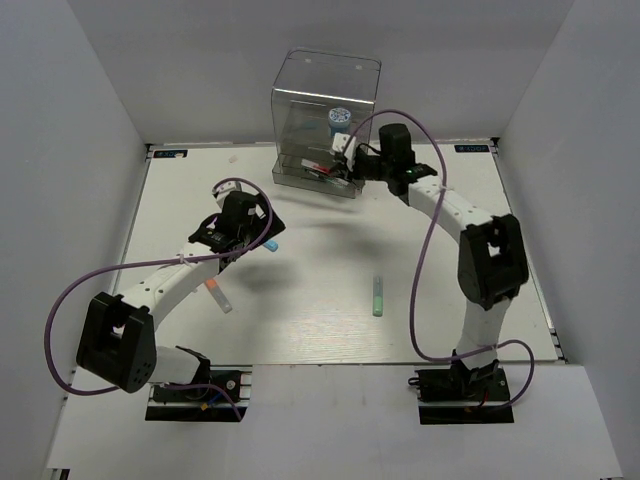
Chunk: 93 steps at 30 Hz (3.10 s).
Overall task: Sort the stationery into containers
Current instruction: Place the pen in the drawer, then close the drawer in the storage box, then open the drawer in the storage box.
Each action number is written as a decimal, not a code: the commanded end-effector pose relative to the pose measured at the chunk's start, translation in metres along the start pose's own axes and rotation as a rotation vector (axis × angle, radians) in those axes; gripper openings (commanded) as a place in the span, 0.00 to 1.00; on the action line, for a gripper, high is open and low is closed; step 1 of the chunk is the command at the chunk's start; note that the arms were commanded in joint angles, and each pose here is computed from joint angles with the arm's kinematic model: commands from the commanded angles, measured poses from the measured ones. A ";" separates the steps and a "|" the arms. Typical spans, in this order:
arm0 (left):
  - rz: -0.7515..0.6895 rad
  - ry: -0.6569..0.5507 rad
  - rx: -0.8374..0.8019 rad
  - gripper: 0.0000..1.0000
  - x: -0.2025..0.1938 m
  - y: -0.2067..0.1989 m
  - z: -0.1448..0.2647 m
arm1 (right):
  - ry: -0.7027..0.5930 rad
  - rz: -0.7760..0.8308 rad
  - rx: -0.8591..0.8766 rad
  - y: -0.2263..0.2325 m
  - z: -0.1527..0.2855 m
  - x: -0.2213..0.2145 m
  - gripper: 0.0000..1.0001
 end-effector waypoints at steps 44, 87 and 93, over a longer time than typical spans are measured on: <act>0.064 -0.020 -0.019 0.99 0.001 0.002 0.012 | 0.175 0.002 -0.006 -0.017 -0.088 -0.078 0.00; 0.501 -0.200 -0.613 0.47 0.034 -0.114 -0.196 | 0.068 -0.292 -0.076 0.079 0.046 -0.047 0.20; 0.508 -0.180 -0.585 0.53 0.036 -0.123 -0.223 | 0.079 -0.317 -0.106 0.078 0.061 -0.053 0.22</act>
Point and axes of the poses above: each gripper's point midway between its finger pads, its own z axis back along the fingers, its own y axis along the line the jaws close on, x = y × z, the point moved 7 cm from there along z, back along the fingers, and after that the axes turned 1 degree about z, right-handed, at the moved point
